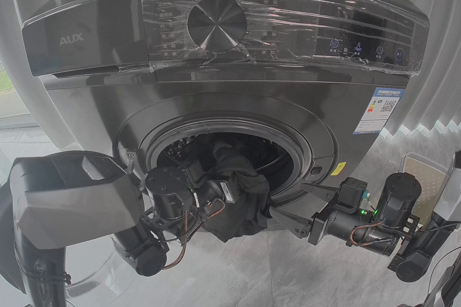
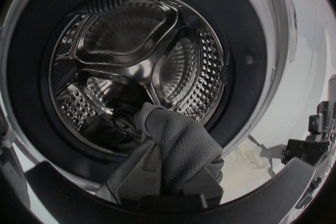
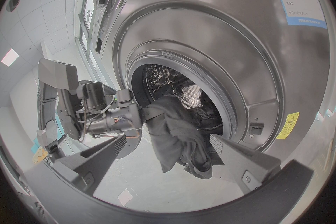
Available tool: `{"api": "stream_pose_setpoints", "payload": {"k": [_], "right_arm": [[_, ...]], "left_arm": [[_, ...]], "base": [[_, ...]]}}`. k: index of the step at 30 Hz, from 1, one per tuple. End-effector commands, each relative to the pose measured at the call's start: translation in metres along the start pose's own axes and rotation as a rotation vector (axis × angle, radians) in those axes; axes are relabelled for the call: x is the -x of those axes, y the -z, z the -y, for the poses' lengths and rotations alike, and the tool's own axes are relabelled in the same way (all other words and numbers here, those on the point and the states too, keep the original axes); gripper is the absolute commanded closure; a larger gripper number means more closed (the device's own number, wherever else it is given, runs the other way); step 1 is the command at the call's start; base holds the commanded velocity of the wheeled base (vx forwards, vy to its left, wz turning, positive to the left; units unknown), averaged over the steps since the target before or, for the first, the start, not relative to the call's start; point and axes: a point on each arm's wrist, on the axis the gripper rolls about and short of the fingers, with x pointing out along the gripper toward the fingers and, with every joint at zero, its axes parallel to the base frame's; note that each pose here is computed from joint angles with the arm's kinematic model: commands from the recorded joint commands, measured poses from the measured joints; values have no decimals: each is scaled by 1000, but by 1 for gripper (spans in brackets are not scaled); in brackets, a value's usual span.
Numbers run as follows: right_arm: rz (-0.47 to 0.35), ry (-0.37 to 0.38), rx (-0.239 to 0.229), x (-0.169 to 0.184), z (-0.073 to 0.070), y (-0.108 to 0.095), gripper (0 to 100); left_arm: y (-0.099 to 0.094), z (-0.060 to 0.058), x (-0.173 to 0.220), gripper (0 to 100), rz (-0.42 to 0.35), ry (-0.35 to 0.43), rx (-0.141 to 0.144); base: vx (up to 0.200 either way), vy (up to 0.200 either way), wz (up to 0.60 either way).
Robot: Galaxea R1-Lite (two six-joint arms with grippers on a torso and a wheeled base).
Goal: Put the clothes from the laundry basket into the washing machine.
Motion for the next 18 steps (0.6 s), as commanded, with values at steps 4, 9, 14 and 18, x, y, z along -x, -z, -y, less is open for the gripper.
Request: {"api": "stream_pose_setpoints", "payload": {"k": [4, 9, 14, 18], "right_arm": [[1, 2, -1, 1, 1, 0, 0], [1, 2, 1, 1, 1, 0, 0], [0, 0, 1, 0, 0, 0, 0], [0, 0, 1, 0, 0, 0, 0]], "left_arm": [[20, -17, -53, 100, 82, -36, 14], [30, -26, -67, 100, 95, -47, 22], [34, -39, -92, 100, 146, -61, 32], [21, -45, -109, 100, 209, -65, 37]], "base": [[0, 0, 0], [0, 0, 0], [0, 0, 0], [0, 0, 0]]}}
